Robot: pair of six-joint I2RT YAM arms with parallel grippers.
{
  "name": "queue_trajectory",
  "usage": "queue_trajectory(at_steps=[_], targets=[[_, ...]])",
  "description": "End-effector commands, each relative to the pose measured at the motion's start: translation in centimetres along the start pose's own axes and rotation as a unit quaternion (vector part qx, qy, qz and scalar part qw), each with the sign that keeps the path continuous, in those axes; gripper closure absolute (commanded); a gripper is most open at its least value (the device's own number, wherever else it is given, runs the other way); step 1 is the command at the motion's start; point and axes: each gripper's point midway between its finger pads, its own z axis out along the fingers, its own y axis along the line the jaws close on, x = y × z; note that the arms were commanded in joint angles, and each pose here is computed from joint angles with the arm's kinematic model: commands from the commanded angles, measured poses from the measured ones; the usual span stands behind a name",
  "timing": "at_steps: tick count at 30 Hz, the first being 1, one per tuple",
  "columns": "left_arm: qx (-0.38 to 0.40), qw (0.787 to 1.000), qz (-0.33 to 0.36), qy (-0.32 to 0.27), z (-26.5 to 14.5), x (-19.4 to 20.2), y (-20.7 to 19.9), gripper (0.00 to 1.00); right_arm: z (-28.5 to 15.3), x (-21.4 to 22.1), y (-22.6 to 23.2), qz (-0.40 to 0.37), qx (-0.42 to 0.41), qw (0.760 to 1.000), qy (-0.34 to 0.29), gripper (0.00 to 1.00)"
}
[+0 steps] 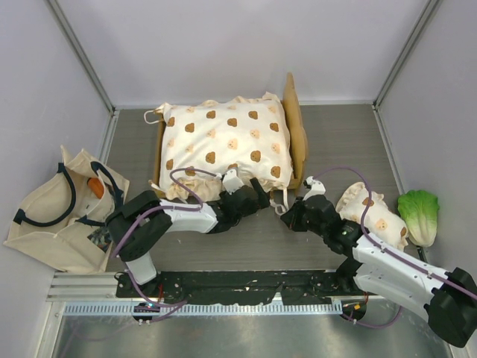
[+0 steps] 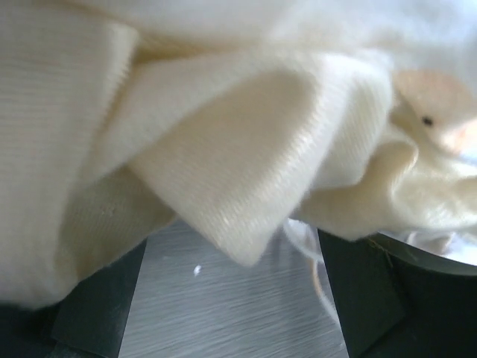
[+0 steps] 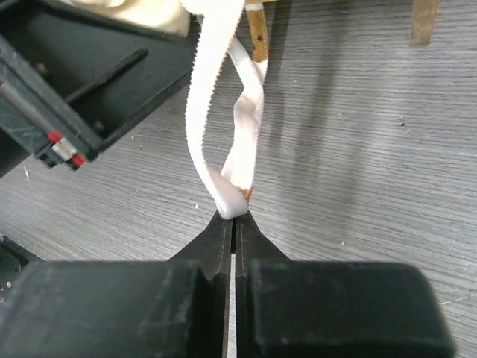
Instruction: Set up the pet bed
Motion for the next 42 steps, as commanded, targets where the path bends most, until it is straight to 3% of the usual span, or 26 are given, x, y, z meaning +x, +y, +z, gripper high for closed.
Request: queue_trajectory(at_steps=[1, 3, 9, 16, 24, 31, 36, 42], targets=[[-0.012, 0.994, -0.105, -0.036, 1.6, 0.0, 0.1, 0.00, -0.6, -1.3, 1.0, -0.001, -0.020, 1.000, -0.023, 0.99], [-0.017, 0.991, -0.130, -0.028, 2.3, 0.7, 0.3, 0.00, -0.8, -1.4, 1.2, -0.004, -0.024, 0.999, -0.024, 0.99], [-0.004, 0.984, -0.178, -0.011, 3.1, 2.4, 0.0, 0.21, -0.8, -0.7, 0.9, -0.010, -0.029, 0.999, -0.016, 0.99], [-0.013, 0.980, -0.196, 0.006, 3.4, 4.6, 0.8, 0.56, -1.0, -0.1, 0.4, -0.010, -0.027, 0.999, -0.015, 0.99], [-0.014, 0.977, -0.211, -0.019, 4.0, 4.2, 1.3, 0.54, -1.0, 0.1, 0.4, -0.011, -0.028, 0.999, -0.010, 0.99], [-0.012, 0.979, -0.204, -0.022, 4.2, 4.1, 1.2, 0.77, -1.1, -0.1, 0.7, -0.011, -0.034, 0.999, -0.013, 0.99], [-0.006, 0.981, -0.194, -0.024, 4.2, 3.9, 0.7, 0.82, -1.2, 0.0, 0.7, -0.012, -0.034, 0.999, -0.010, 0.99], [0.005, 0.984, -0.176, -0.019, 4.3, 3.9, 0.0, 1.00, -1.2, 0.0, 0.6, -0.011, -0.033, 0.999, -0.012, 0.99]])
